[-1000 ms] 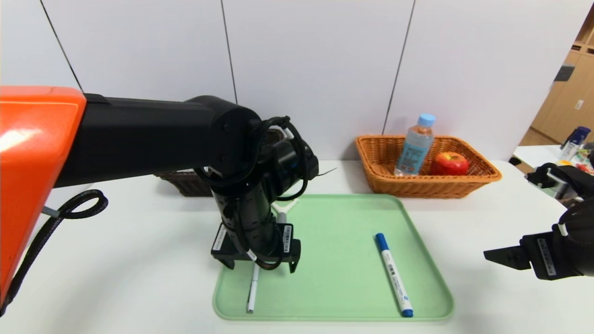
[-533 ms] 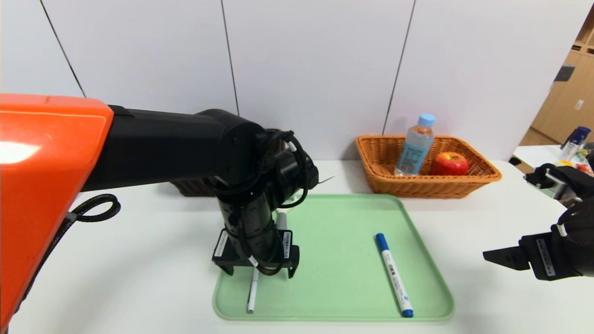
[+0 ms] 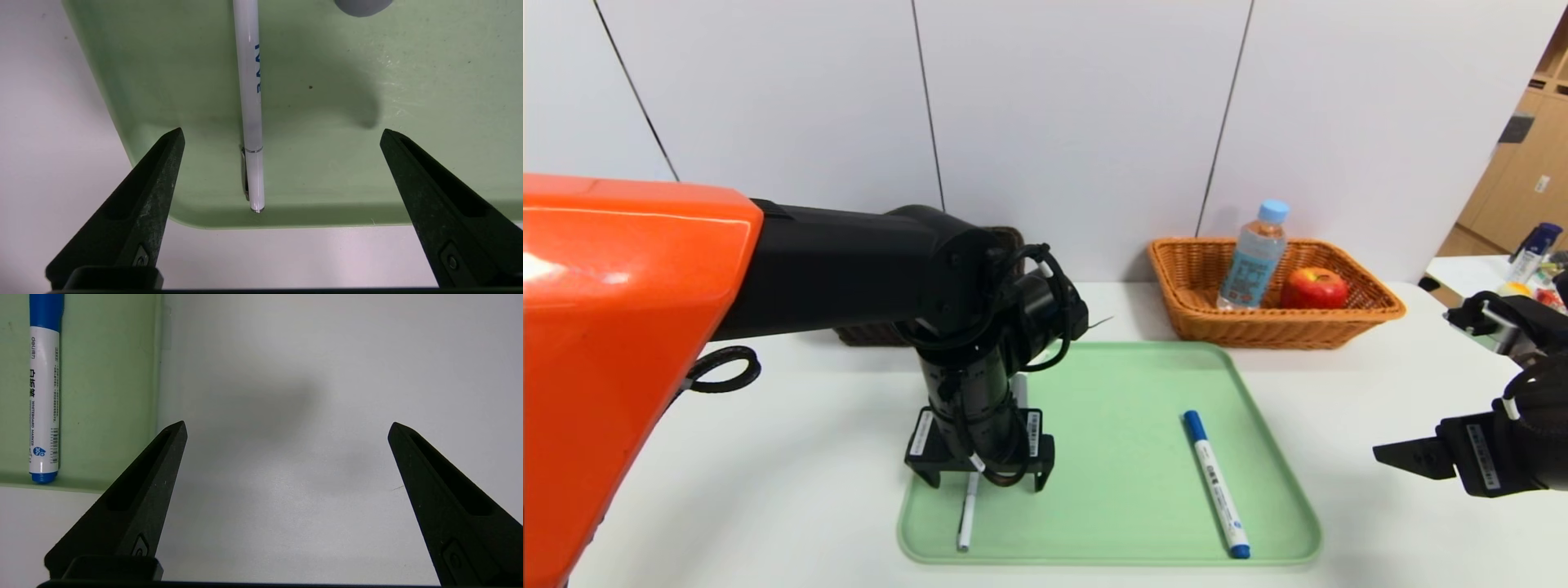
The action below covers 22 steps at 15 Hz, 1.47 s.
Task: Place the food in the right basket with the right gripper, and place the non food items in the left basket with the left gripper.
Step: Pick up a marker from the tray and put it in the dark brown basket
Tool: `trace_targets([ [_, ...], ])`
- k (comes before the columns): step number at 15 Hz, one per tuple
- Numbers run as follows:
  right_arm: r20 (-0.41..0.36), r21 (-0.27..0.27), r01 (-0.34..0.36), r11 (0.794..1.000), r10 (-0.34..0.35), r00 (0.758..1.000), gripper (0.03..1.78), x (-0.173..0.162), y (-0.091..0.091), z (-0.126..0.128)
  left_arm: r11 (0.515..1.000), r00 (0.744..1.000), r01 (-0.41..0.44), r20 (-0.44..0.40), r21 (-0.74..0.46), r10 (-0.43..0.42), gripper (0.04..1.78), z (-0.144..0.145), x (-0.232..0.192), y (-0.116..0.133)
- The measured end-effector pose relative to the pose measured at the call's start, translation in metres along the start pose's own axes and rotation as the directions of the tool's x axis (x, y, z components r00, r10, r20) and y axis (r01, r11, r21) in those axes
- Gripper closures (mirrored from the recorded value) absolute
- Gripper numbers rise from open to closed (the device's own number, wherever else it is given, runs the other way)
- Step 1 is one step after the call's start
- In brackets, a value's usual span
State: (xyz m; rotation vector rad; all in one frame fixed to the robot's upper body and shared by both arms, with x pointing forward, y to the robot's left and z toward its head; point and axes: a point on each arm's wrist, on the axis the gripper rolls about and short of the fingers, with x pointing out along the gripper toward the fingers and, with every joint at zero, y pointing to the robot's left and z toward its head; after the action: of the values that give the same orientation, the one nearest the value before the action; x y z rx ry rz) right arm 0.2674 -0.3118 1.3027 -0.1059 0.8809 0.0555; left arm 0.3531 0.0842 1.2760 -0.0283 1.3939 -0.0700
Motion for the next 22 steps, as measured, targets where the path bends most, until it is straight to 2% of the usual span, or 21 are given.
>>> trace_targets([
  [10, -0.019, -0.002, 0.000, 1.000, 0.000, 1.000, 0.11, 0.003, 0.000, -0.004, 1.000, 1.000, 0.003, -0.004, -0.019, -0.003, 0.13, 0.005, 0.008, 0.000],
  [14, -0.019, -0.002, 0.000, 1.000, 0.000, 1.000, 0.11, 0.002, 0.000, -0.005, 1.000, 1.000, -0.005, -0.010, -0.021, 0.005, 0.73, 0.006, 0.012, 0.000],
  [17, -0.018, -0.002, -0.001, 1.000, 0.001, 1.000, 0.11, 0.002, 0.000, -0.005, 1.000, 1.000, -0.009, -0.014, -0.020, 0.009, 1.03, 0.006, 0.014, 0.000],
  [18, -0.018, -0.002, -0.001, 1.000, 0.001, 1.000, 0.11, 0.002, 0.000, -0.006, 1.000, 1.000, -0.011, -0.015, -0.022, 0.010, 1.30, 0.007, 0.014, 0.000],
  [19, -0.017, -0.001, -0.001, 1.000, 0.001, 1.000, 0.11, 0.002, 0.000, -0.006, 1.000, 1.000, -0.010, -0.017, -0.023, 0.009, 1.77, 0.007, 0.015, 0.000],
  [22, -0.012, -0.001, -0.003, 1.000, 0.003, 1.000, 0.11, 0.000, 0.000, -0.006, 0.999, 0.999, -0.021, -0.024, -0.027, 0.020, 1.77, 0.007, 0.018, 0.002],
])
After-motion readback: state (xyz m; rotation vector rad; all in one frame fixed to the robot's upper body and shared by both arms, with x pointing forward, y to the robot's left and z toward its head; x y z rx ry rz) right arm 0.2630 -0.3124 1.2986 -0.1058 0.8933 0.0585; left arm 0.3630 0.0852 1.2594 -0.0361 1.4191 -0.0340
